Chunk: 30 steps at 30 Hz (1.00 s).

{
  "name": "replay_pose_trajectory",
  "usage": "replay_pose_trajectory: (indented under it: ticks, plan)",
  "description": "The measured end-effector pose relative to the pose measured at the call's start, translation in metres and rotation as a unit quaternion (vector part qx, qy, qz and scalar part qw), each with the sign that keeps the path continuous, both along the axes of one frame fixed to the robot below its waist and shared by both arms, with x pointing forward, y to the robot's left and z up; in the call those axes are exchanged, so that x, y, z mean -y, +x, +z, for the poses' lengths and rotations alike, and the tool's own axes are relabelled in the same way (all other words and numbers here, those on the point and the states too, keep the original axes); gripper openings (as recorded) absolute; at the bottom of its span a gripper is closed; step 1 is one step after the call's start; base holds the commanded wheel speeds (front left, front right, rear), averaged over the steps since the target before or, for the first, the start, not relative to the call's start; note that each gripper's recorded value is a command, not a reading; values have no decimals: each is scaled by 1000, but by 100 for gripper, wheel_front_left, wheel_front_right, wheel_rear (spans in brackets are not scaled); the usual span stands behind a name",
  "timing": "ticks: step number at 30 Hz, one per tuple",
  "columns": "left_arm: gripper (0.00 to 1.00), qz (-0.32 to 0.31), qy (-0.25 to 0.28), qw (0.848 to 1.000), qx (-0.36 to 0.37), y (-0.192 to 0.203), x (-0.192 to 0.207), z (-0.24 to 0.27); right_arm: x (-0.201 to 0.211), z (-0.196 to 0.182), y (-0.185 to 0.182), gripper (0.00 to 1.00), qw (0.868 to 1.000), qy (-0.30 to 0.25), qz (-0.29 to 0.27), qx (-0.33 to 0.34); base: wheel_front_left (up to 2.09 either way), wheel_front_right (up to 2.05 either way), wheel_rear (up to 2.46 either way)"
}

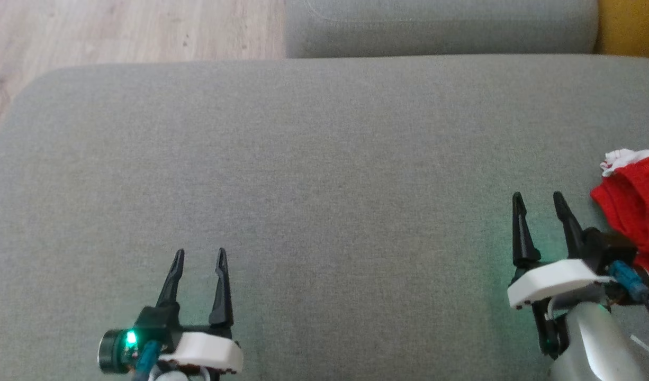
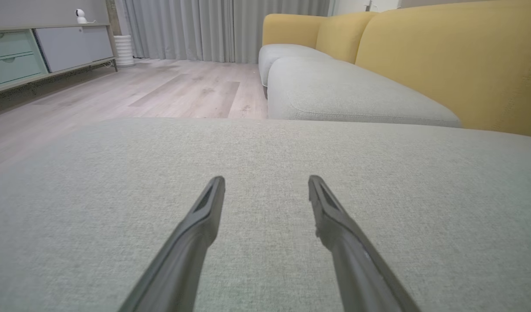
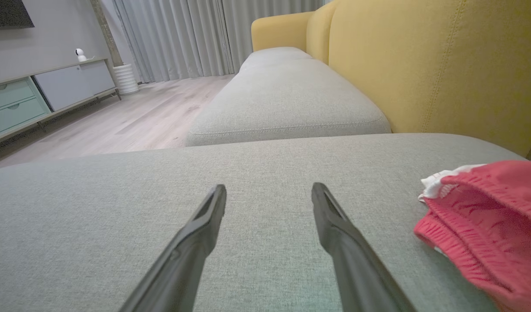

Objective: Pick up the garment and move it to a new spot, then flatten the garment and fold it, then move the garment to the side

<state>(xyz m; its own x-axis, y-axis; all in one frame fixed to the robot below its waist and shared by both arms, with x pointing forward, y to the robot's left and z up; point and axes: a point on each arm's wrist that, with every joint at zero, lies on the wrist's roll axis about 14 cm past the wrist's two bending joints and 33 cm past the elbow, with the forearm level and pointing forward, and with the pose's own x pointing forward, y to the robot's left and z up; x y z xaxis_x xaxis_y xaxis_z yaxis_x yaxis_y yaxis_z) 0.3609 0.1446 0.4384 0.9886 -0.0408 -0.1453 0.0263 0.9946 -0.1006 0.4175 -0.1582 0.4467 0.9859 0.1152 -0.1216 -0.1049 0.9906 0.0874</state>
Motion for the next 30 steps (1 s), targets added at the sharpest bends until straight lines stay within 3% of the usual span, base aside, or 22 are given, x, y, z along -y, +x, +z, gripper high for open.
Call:
replay_pose_trajectory:
  ticks: [9,29,30]
  plan:
    - [100,30,-5,999,17,-15,-20,11,-16,10,-15,100,1000,10,22,10,0,0,0]
    - [100,37,-22,999,19,-20,-32,11,-22,15,-24,100,999,14,32,17,0,0,0]
    - [0,35,-28,999,17,-20,-32,10,-22,15,-24,0,999,14,32,16,0,0,0]
